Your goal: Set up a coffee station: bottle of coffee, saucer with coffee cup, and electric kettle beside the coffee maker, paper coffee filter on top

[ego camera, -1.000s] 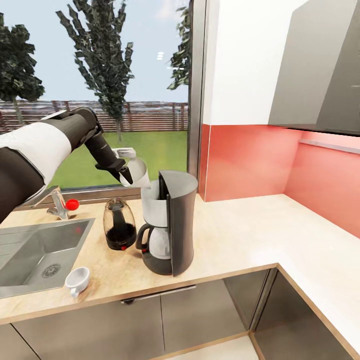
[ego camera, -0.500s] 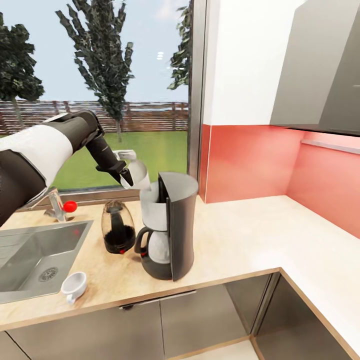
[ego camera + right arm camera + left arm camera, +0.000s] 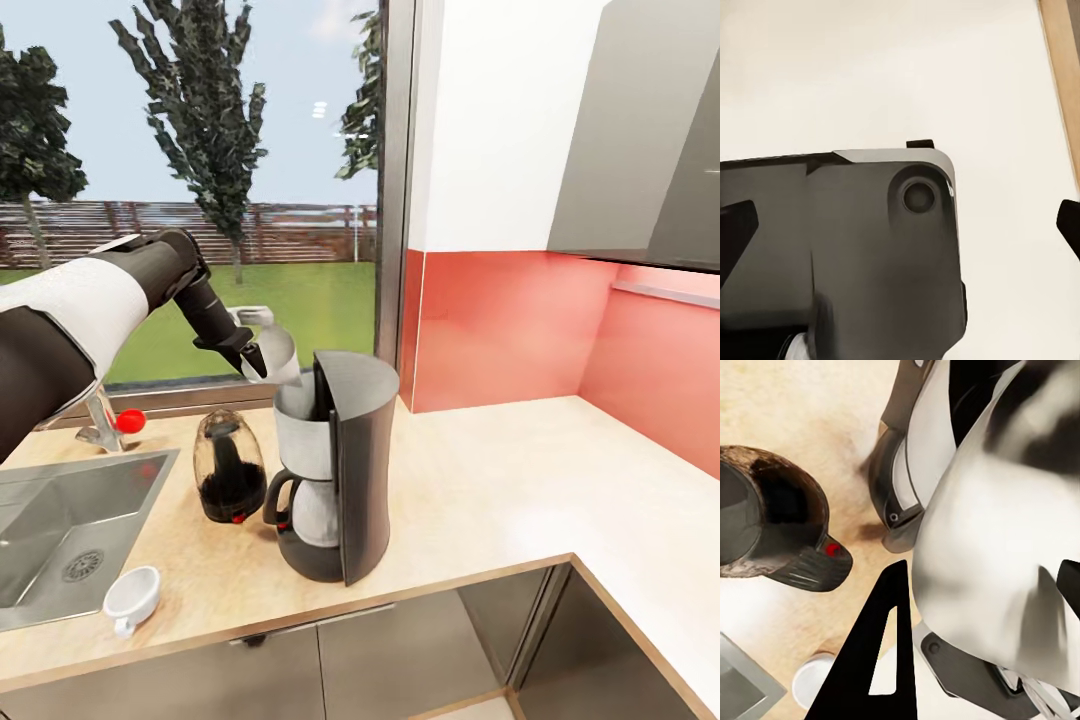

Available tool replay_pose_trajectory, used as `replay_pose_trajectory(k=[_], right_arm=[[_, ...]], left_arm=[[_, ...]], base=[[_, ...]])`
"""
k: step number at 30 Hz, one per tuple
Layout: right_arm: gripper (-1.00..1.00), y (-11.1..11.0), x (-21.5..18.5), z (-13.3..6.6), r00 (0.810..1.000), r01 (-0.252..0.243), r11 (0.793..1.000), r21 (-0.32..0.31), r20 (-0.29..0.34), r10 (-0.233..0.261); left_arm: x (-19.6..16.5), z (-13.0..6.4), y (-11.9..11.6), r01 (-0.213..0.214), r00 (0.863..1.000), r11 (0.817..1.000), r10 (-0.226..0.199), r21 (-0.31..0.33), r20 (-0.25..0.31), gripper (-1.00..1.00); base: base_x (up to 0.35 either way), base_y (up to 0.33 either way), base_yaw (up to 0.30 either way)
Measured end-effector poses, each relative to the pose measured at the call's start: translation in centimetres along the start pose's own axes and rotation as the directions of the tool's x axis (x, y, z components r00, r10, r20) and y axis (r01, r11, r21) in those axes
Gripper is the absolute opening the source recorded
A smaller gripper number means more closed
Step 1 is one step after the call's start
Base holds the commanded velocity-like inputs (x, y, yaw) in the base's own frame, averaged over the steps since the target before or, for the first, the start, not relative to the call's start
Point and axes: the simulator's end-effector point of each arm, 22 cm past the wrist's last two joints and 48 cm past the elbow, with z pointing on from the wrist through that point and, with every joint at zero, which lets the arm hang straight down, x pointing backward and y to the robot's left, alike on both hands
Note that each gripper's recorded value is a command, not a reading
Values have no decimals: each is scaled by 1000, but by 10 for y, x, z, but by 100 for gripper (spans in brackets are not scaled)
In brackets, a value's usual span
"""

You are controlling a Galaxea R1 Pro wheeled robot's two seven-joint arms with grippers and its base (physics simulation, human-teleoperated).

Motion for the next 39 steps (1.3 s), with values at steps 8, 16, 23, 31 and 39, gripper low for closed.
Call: replay_pose_trajectory(k=[8, 16, 23, 31, 39], right_arm=[[100, 0, 0, 0, 1000, 0, 1000, 0, 1, 0], [100, 0, 0, 0, 1000, 0, 1000, 0, 0, 0], [100, 0, 0, 0, 1000, 0, 1000, 0, 0, 0], [100, 0, 0, 0, 1000, 0, 1000, 0, 0, 0], [100, 0, 0, 0, 1000, 0, 1000, 0, 0, 0]], left_arm=[[5, 14, -3, 5, 1000, 1000, -4, 24, -16, -100], [6, 28, -14, -11, 999, 999, 12, 40, -35, -100], [6, 28, -14, -11, 999, 999, 13, 39, -36, -100], [5, 28, -14, -10, 999, 999, 11, 42, -34, 100], [5, 28, -14, -9, 999, 999, 10, 43, -33, 100]], base=[[0, 0, 0], [0, 0, 0], [0, 0, 0], [0, 0, 0], [0, 0, 0]])
